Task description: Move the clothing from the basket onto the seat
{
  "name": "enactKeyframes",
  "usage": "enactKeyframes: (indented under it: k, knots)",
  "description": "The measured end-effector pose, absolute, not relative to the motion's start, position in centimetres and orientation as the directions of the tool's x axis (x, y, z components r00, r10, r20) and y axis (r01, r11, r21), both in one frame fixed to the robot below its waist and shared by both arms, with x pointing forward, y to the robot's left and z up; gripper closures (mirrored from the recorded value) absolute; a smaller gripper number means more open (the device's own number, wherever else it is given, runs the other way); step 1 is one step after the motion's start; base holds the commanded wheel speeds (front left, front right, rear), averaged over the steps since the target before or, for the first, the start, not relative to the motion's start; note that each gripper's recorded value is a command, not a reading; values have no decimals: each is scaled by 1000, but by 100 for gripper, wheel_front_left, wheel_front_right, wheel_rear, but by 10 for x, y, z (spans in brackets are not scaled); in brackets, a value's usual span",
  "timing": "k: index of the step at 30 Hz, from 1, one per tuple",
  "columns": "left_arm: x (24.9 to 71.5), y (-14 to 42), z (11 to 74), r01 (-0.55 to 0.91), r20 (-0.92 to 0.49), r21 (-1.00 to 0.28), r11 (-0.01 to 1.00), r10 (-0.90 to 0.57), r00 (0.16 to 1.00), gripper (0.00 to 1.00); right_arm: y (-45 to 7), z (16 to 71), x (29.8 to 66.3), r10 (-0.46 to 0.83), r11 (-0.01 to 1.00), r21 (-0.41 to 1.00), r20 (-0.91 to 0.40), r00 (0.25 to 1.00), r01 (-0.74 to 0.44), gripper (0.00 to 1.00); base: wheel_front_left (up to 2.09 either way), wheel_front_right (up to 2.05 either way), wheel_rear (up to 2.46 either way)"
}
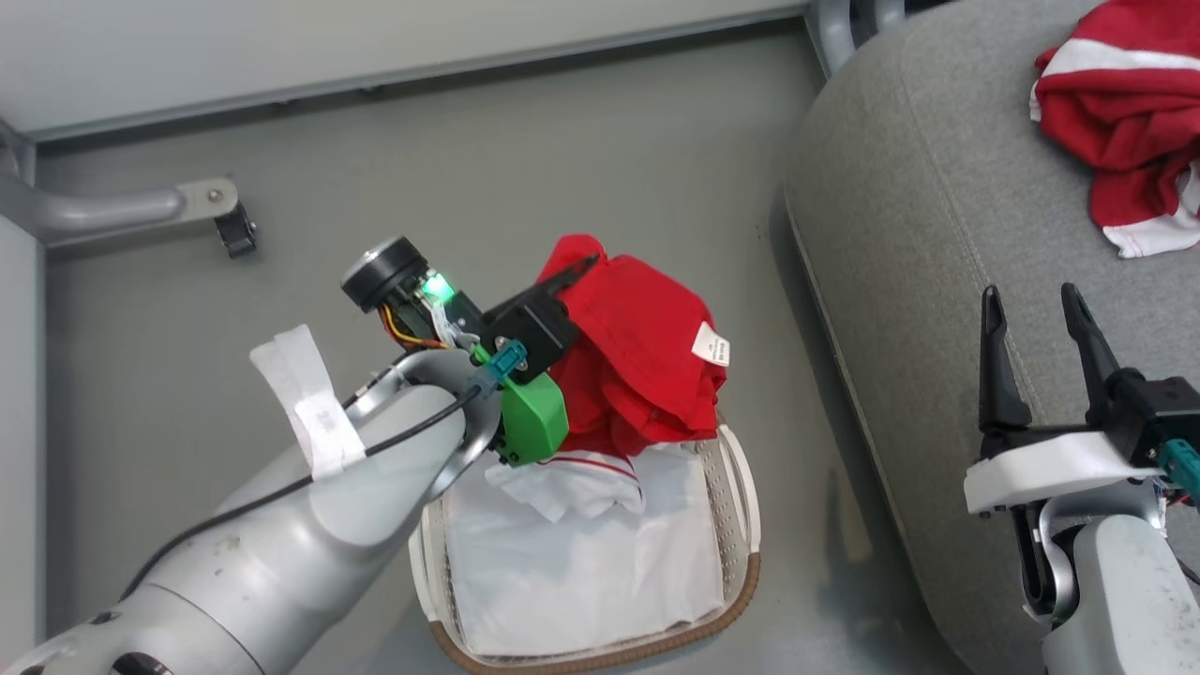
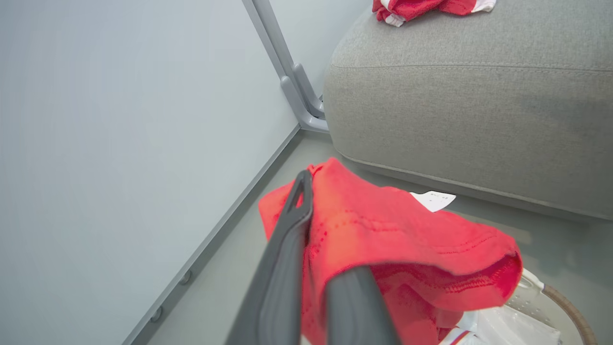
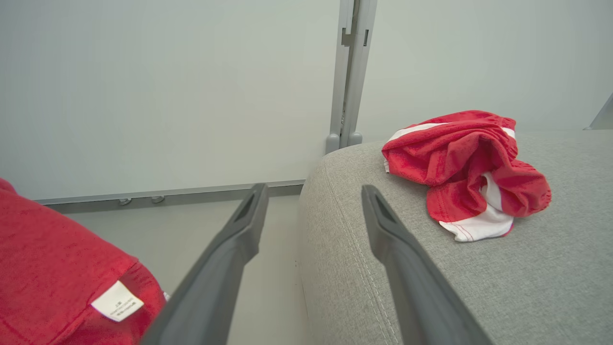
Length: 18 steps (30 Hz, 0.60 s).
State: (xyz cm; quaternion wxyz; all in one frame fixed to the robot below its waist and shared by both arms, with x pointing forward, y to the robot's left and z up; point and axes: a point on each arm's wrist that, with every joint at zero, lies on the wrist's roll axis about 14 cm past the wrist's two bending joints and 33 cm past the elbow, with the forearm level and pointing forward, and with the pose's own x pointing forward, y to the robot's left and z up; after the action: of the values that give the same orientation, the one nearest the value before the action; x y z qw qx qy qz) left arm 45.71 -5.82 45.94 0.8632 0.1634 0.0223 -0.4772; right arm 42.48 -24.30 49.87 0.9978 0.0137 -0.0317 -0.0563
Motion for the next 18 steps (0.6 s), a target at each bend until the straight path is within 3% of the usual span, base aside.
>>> enactKeyframes:
  k: [9,18]
  knots:
    - [483,-29,611,646,49,512,567,-769,637,100,-230,532,398,-82,996,53,140,987,75,0,0,0,0]
    - [479,-22,715,508,215,600,618,-736,642,100,-224,550,381,-66,996,63,188,980,55,0,0,0,0]
